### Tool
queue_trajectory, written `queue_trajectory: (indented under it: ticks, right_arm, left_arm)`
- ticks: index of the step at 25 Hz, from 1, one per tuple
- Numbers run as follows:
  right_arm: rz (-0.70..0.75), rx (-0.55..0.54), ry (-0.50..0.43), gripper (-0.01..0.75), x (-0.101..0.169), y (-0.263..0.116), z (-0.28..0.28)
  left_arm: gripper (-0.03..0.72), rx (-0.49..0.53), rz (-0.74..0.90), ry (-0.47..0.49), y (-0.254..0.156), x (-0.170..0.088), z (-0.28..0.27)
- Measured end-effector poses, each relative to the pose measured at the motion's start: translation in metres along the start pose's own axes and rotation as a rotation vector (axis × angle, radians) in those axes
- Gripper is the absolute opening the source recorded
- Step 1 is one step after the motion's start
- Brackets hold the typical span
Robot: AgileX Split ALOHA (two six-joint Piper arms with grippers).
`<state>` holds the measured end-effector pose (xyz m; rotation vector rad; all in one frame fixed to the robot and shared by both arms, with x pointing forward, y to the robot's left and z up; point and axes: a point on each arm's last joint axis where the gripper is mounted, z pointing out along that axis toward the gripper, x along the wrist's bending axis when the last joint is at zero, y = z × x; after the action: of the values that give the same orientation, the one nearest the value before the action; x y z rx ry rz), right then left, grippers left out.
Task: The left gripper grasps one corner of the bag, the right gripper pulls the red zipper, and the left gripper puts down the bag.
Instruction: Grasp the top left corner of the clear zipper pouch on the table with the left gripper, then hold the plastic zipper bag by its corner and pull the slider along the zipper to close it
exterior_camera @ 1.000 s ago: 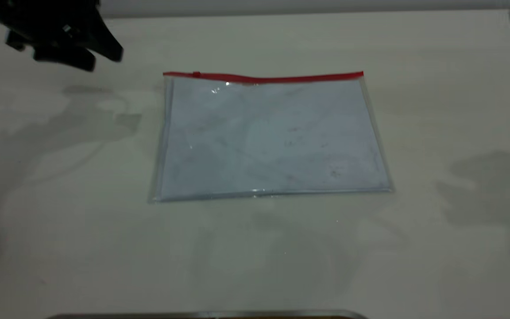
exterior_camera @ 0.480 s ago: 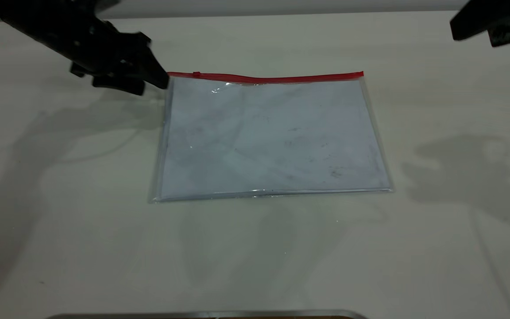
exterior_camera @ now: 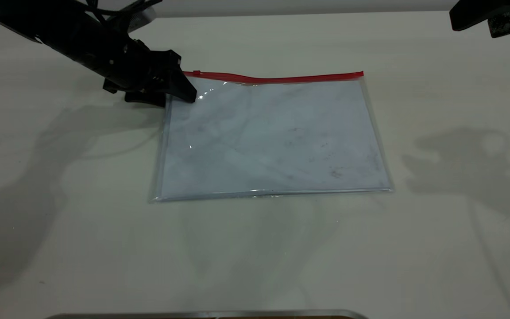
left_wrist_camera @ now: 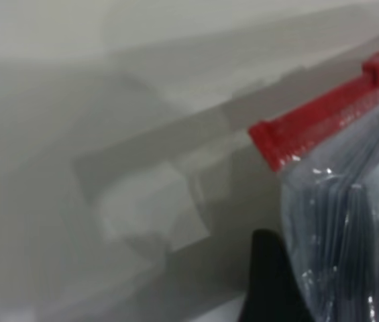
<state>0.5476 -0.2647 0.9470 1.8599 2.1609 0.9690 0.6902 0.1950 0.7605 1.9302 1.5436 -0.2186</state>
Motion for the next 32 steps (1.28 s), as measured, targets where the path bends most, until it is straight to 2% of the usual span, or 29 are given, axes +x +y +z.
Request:
queue_trajectory:
  ticks: [1,3,4,7,9,11,16,20,24,32]
  right_arm:
    - [-0.001,0.000,0.000,0.588,0.000,0.000,0.000]
    - [-0.004,0.000,0.000,0.588,0.000,0.000,0.000]
    - [-0.011,0.001,0.000,0.588,0.000,0.000,0.000]
    - [-0.040,-0.003,-0.005,0.588,0.000,0.001,0.000]
    - [-0.071,-0.008,-0.010,0.588,-0.001,0.002,0.000]
    - [-0.128,-0.020,-0.011,0.588,-0.001,0.006,-0.001]
    - [-0.249,-0.026,0.014,0.588,-0.002,0.021,0.008]
    - [-0.360,-0.006,0.055,0.588,0.006,0.033,0.034]
    - [-0.486,0.025,0.114,0.588,0.025,0.042,0.070]
    - [-0.657,0.070,0.279,0.588,0.077,0.052,0.140]
  left_arm:
    - [0.528,-0.010,-0.001,-0.006,0.000,0.000,0.002]
    - [0.433,-0.027,0.019,-0.017,0.001,-0.001,0.003]
    - [0.376,-0.038,0.037,-0.025,0.001,-0.001,0.003]
    - [0.125,-0.057,0.129,-0.071,0.003,-0.006,0.004]
    - [0.056,-0.070,0.239,-0.114,0.008,-0.011,0.002]
    - [0.053,-0.088,0.366,-0.169,0.017,-0.018,-0.001]
    - [0.053,-0.080,0.838,-0.376,0.032,-0.044,-0.016]
    - [0.053,-0.077,1.079,-0.481,0.034,-0.055,-0.023]
    - [0.053,-0.091,1.197,-0.518,0.032,-0.059,-0.024]
    - [0.053,-0.081,1.239,-0.480,0.033,-0.063,-0.018]
